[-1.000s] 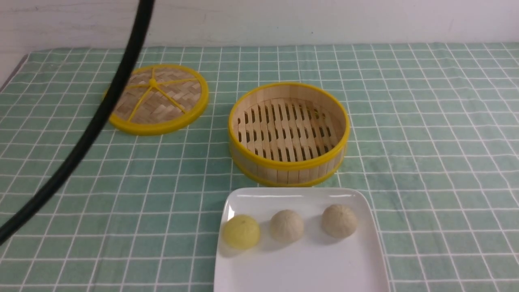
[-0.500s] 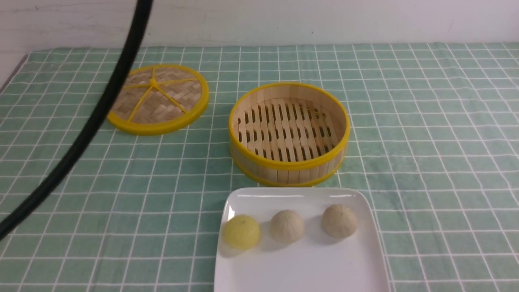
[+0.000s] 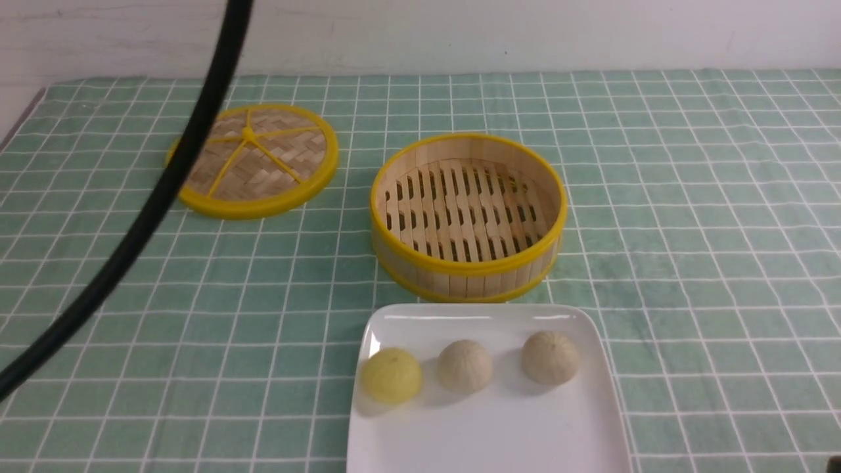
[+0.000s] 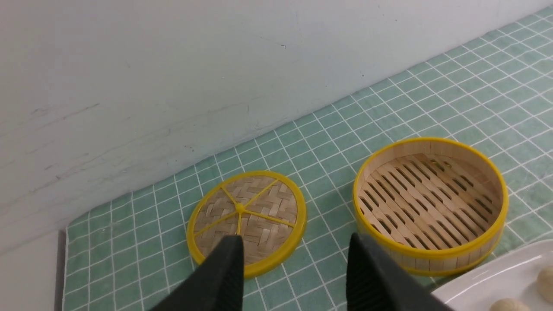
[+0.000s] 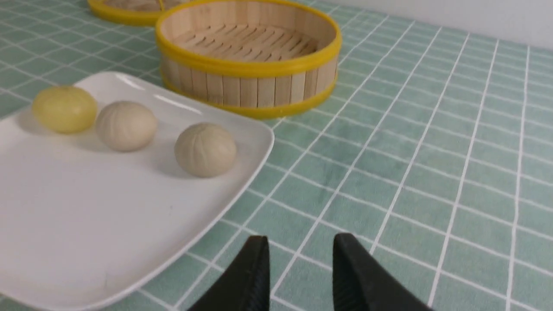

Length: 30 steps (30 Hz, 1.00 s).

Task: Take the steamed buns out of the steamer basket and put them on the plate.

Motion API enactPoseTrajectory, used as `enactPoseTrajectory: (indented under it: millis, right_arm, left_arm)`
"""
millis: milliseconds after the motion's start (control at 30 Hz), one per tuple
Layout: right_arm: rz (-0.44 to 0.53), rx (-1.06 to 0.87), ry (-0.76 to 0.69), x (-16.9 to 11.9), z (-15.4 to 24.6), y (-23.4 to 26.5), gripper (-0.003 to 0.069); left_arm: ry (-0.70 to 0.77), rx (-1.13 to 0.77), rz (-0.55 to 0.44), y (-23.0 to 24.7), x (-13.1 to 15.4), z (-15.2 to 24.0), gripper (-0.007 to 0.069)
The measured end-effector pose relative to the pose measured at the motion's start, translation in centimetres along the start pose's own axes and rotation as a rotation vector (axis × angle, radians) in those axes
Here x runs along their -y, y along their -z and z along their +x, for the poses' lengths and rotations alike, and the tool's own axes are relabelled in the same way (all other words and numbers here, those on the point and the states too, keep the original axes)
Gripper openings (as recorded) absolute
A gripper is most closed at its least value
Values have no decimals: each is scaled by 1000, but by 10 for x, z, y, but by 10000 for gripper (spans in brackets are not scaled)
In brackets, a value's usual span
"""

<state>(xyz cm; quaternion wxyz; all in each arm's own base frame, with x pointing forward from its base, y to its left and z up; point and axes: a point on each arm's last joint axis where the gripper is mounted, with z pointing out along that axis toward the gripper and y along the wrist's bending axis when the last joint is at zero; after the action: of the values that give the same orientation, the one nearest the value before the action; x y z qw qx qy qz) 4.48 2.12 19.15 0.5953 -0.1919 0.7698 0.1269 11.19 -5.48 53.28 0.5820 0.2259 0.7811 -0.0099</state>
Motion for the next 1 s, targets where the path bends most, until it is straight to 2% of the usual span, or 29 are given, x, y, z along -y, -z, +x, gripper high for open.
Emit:
enactPoseTrajectory:
  millis: [300,400,567,600,733,833,1000]
  right_arm:
    - [3,-88,-31,-1,12,-2,236]
    - [65,-92,-74,2,13,-2,236]
    - [256,-82,-194,10,16,-2,239]
    - [263,-82,-196,11,16,-2,239]
    - [400,-78,-236,17,17,0,239]
    - [458,-68,-253,20,18,1,240]
    - [487,-35,-257,22,18,0,239]
  left_arm:
    - [2,-34,-4,0,0,3,293]
    - [4,-35,-4,0,0,3,278]
    - [20,-35,-5,0,0,3,273]
    - [21,-35,-5,0,0,3,273]
    - [23,-34,-5,0,0,3,270]
    - [23,-34,-5,0,0,3,270]
    - [24,-34,-5,0,0,3,270]
